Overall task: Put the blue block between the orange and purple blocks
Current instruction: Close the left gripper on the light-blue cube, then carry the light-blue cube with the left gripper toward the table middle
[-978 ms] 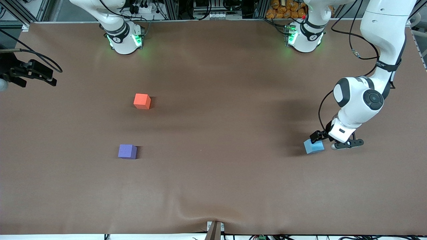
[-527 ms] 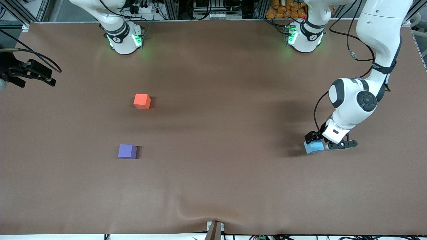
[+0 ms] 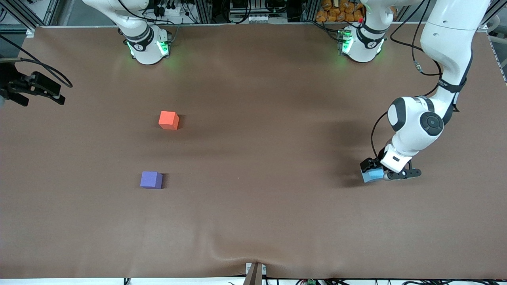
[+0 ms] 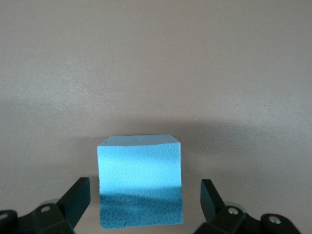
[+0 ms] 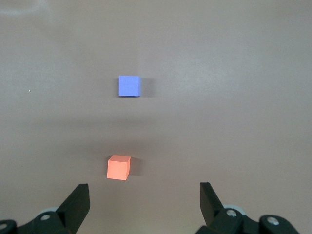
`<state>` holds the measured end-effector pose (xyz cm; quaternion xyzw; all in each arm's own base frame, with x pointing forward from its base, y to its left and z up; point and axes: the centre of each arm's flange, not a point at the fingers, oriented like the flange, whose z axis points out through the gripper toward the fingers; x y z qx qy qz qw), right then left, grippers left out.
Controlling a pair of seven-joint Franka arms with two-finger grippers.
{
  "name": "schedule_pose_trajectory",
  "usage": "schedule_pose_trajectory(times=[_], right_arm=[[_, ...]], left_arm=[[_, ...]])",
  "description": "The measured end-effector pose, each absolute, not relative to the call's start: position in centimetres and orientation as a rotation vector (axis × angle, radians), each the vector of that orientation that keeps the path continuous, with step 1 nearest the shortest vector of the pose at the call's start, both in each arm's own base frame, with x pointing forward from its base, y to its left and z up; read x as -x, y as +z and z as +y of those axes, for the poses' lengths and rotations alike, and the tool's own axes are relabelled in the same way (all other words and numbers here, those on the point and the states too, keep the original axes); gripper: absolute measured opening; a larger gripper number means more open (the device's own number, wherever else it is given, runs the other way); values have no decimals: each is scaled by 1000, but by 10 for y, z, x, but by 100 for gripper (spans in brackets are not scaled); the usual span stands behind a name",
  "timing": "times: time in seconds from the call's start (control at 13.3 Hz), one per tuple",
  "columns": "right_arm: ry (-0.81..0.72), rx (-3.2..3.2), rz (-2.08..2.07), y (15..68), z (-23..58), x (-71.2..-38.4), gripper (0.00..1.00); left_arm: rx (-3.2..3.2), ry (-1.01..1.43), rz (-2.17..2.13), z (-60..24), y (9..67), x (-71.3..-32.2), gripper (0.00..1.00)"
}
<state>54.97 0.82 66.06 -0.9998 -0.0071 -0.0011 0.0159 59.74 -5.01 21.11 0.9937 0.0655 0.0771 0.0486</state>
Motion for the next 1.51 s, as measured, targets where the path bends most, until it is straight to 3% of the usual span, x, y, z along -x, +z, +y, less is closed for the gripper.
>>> schedule_pose_trajectory(times=[0.3, 0.6, 1.05, 1.2, 1.51], right_arm=[[0, 3109, -21, 660, 8, -550, 100], [2, 3109, -21, 660, 8, -550, 100], [5, 3109, -20, 659, 8, -549, 100], [5, 3109, -20, 659, 8, -549, 100], [6, 3109, -19, 659, 7, -549, 100]], left_arm=[[-3026, 242, 204, -50, 208, -604, 100], [-3026, 226, 207, -49, 200, -605, 59], [-2981, 102, 84, -141, 209, -590, 59], [-2962, 11, 50, -186, 228, -579, 54], [-2910, -42, -92, -295, 276, -553, 54]])
